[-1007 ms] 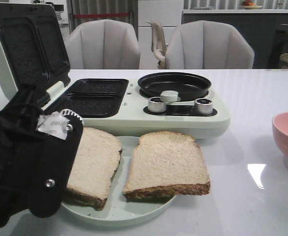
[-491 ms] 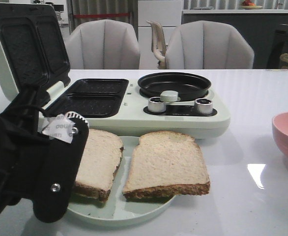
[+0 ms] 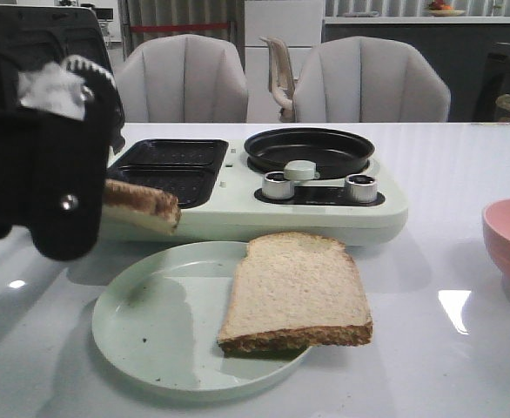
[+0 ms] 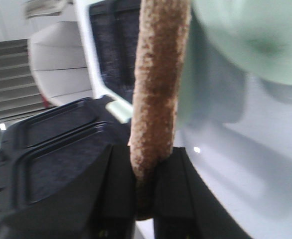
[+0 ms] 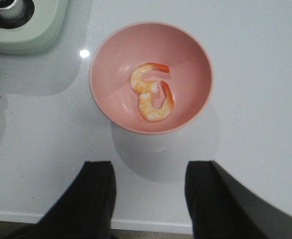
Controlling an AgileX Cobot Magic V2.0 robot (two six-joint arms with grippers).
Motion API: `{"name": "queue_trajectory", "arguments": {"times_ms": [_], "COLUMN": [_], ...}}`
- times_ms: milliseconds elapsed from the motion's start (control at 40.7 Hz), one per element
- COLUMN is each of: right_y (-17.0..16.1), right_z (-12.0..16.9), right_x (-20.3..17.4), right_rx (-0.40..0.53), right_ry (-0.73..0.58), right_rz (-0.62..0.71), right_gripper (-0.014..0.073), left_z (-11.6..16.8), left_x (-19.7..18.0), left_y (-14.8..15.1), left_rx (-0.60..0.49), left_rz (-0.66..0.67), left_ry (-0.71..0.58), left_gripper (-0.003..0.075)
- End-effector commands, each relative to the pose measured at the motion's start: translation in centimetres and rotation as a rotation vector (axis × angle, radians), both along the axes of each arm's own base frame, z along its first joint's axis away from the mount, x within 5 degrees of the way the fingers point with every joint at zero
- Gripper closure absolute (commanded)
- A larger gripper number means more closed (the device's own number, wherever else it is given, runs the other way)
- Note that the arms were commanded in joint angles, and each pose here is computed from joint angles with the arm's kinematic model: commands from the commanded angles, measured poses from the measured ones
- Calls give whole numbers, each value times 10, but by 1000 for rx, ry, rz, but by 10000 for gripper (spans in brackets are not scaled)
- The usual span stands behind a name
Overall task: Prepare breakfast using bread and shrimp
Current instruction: 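Carry the bread slice over the sandwich maker plate and lower it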
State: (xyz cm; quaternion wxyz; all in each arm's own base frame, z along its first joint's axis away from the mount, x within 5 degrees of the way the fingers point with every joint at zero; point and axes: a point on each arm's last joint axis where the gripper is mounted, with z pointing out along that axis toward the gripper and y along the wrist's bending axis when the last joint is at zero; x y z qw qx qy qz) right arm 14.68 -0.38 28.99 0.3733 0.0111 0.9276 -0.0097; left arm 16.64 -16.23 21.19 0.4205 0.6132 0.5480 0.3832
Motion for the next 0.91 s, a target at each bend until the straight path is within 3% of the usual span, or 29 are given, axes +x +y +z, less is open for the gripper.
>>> {"name": "queue_trajectory", "arguments": {"times_ms": [0,98,393,885], "right_y": [0,0,0,0], "right_z": [15,15,15,15], "right_x": [5,5,5,5], "right_rx": [-1,-1,-1,-1], "right_ry": [-91,-91,-91,-91], "right_rz": [-2,-2,-2,-2], "right_gripper": [151,151,151,151], "left_z": [30,37,44,54], "left_x": [2,8,58,178], "left_y": [3,3,5,-13], "left_rx": [-39,-60,-151,-232], "left_rz": [-5,1,29,121], "left_ry": [-171,-183,-48,-37], "left_gripper": [619,619,619,619]}}
